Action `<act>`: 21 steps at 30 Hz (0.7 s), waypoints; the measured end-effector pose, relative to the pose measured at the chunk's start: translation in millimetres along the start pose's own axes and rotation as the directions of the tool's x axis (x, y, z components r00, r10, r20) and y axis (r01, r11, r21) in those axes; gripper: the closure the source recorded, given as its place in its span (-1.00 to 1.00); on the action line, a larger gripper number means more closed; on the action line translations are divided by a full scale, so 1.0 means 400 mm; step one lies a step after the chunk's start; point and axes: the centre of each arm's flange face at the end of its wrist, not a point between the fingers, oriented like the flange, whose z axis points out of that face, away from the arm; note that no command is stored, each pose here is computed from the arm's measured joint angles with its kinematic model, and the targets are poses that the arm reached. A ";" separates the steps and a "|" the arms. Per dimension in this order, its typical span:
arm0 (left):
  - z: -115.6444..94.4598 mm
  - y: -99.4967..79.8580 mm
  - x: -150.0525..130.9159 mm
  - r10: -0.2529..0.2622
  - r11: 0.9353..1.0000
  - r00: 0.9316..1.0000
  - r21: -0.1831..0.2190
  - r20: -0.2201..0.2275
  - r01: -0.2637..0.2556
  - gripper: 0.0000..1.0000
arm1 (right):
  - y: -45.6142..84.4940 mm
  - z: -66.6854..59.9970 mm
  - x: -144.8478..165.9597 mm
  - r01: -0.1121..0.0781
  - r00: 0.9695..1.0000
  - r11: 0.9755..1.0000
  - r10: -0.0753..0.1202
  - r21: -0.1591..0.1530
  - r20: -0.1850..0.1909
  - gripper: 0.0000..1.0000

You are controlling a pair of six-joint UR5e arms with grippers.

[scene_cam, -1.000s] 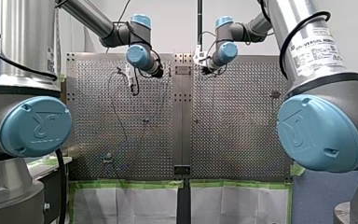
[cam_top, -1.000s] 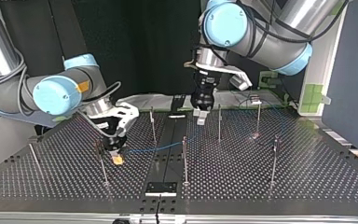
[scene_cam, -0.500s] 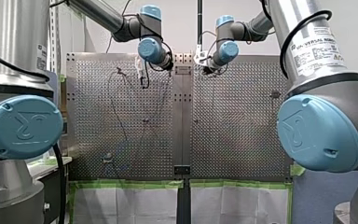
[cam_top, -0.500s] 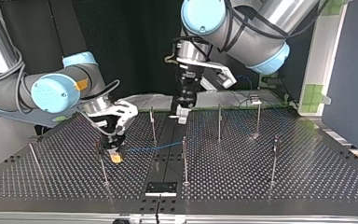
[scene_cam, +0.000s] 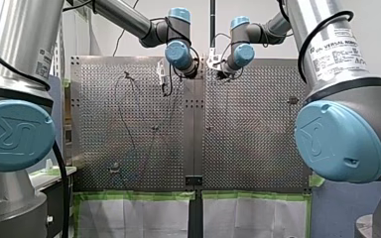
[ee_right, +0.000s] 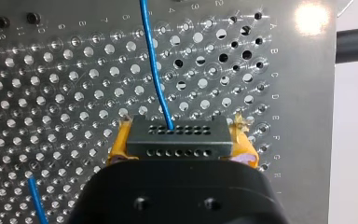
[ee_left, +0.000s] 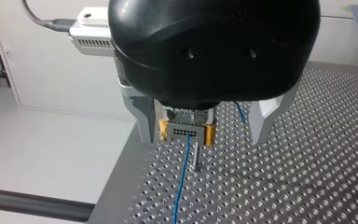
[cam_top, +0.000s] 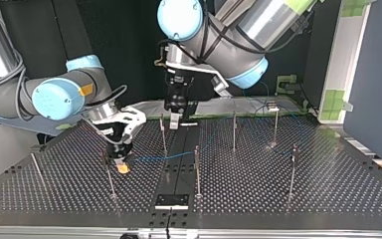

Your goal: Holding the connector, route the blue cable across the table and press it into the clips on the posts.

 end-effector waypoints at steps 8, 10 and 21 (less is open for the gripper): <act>0.059 0.001 0.010 0.017 0.998 1.000 -0.054 -0.012 -0.018 -1.00 | 0.000 -0.001 0.002 0.000 1.000 1.000 0.000 -0.001 -0.002 1.00; 0.073 0.003 -0.003 0.013 0.998 1.000 -0.061 -0.002 -0.014 -1.00 | 0.000 -0.001 0.003 0.000 1.000 1.000 0.000 -0.001 -0.003 1.00; 0.134 0.001 -0.074 -0.007 0.998 0.999 -0.061 0.042 0.009 -1.00 | 0.000 -0.001 0.004 0.000 1.000 1.000 0.000 -0.001 -0.005 1.00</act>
